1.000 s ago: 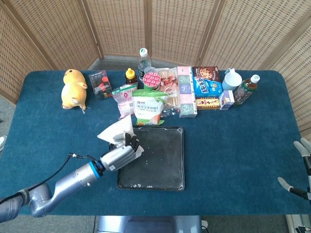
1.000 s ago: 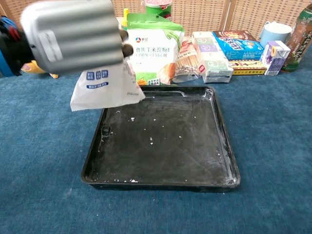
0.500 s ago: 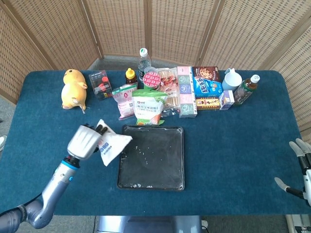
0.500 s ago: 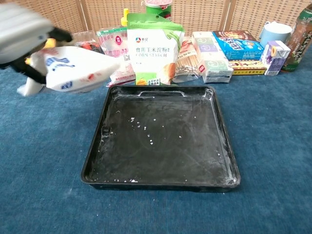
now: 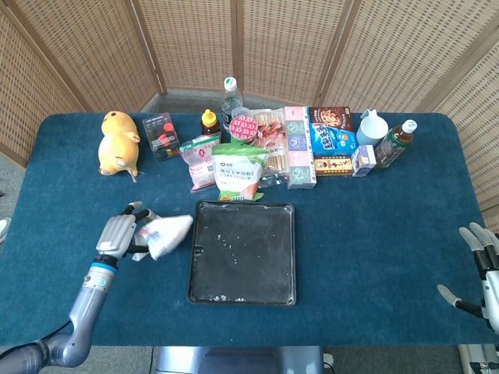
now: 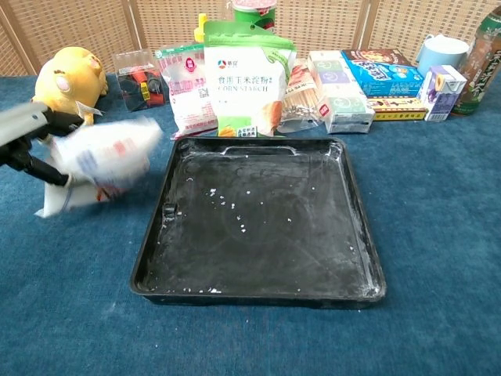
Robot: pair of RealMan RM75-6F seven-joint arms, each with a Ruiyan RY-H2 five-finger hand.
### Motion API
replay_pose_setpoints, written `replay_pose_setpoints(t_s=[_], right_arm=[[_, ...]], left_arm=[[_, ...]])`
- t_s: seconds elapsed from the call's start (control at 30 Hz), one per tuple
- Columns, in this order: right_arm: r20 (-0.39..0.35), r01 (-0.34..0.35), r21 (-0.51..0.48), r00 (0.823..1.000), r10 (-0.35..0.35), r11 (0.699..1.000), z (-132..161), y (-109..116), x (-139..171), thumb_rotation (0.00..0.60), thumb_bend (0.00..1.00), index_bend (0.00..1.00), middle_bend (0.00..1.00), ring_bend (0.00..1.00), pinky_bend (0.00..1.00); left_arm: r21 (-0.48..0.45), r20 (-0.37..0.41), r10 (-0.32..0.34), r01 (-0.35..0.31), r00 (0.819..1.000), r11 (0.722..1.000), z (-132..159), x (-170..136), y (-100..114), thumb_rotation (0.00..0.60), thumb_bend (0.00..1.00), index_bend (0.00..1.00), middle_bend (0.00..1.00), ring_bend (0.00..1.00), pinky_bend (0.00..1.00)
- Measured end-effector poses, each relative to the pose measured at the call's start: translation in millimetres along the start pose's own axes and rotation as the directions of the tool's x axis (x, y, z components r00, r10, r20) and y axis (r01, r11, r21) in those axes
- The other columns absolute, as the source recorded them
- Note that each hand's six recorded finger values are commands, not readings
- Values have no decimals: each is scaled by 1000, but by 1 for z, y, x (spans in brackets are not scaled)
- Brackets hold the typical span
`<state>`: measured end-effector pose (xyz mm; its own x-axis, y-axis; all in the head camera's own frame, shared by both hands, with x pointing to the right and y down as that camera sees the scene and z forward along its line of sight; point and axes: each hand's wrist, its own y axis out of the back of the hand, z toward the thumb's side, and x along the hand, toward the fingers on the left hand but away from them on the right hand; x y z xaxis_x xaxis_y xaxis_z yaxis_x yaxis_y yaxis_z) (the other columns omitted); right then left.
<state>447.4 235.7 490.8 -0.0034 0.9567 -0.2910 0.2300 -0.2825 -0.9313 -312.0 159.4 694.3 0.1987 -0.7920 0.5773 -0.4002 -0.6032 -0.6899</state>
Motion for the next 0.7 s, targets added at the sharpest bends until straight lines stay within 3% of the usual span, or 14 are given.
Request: replay_pose_setpoints(t_s=[0.17, 0.43, 0.6, 0.7], right_arm=[[2, 5, -4, 1000, -5, 1000, -1, 2, 0, 600, 0, 0, 0, 0, 0], [-1, 10, -7, 1000, -10, 1000, 0, 4, 1, 600, 0, 0, 0, 0, 0], [0, 12, -8, 1000, -12, 1000, 0, 5, 1, 600, 0, 0, 0, 0, 0], [2, 15, 0, 1000, -15, 1000, 0, 5, 2, 600, 0, 0, 0, 0, 0]], left_arm=[[-73, 37, -29, 31, 999, 997, 7, -7, 0, 600, 0, 0, 0, 0, 150], [-83, 112, 18, -9, 994, 997, 12, -34, 28, 600, 0, 0, 0, 0, 125], [1, 122, 66, -67, 990, 998, 1, -55, 60, 600, 0, 0, 0, 0, 103], [128, 97, 97, -109, 991, 986, -15, -72, 83, 600, 0, 0, 0, 0, 85]])
